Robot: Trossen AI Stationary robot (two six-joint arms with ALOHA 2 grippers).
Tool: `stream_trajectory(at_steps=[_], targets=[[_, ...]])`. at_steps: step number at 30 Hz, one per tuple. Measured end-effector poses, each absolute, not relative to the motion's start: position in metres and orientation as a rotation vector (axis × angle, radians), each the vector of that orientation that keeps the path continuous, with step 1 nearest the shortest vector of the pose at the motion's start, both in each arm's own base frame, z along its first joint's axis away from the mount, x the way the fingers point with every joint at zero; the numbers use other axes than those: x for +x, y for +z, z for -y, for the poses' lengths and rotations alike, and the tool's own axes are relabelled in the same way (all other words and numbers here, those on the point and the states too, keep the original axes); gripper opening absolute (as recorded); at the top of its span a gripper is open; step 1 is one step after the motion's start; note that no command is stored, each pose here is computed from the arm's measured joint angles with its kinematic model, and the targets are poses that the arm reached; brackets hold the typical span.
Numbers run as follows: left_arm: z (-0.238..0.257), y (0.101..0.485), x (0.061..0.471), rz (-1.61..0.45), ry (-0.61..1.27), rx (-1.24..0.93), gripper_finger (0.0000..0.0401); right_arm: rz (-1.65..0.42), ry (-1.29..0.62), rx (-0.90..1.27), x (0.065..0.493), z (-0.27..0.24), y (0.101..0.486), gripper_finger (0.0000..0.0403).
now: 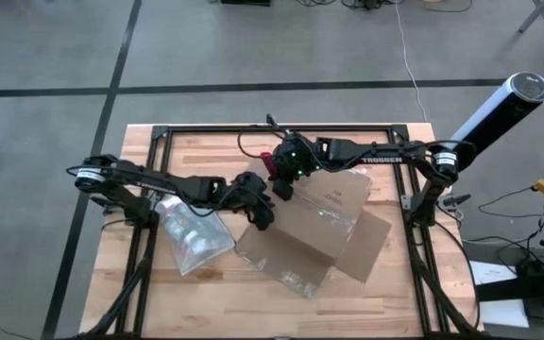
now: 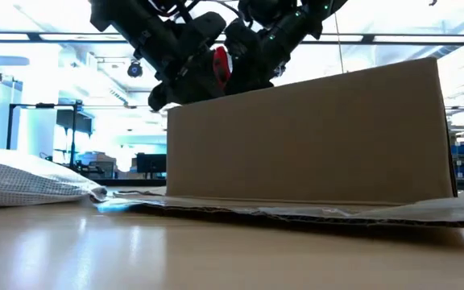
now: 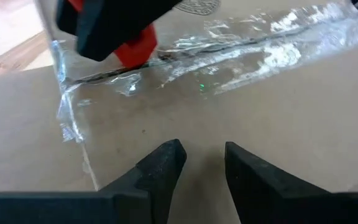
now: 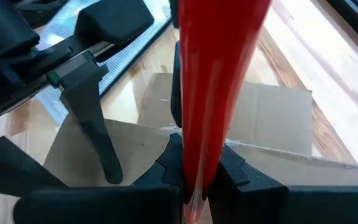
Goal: Unpack boxes
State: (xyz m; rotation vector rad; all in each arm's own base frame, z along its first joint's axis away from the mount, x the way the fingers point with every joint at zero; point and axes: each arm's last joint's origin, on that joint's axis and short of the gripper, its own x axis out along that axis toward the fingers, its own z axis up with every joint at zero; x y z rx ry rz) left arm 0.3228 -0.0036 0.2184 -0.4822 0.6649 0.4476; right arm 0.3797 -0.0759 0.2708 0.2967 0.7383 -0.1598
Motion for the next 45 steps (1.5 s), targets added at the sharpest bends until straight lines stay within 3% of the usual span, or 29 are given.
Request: stream_trajectory(at_steps=[14, 20, 31, 45], targets=[[-0.002, 0.215, 0.322, -0.659, 0.517, -0.506, 0.0107, -0.752, -0.277, 0.35, 0.379, 0.067, 0.277, 0.0017], [-0.005, 0.214, 0.322, -0.654, 0.539, -0.501, 0.0127, -0.696, -0.283, 0.344, 0.382, 0.067, 0.295, 0.0017], [-0.008, 0.214, 0.322, -0.667, 0.523, -0.494, 0.017, -0.726, -0.31, 0.242, 0.381, 0.068, 0.292, 0.0017], [-0.01, 0.213, 0.322, -0.683, 0.498, -0.496, 0.0175, -0.775, -0.314, 0.23, 0.382, 0.069, 0.275, 0.0017]])
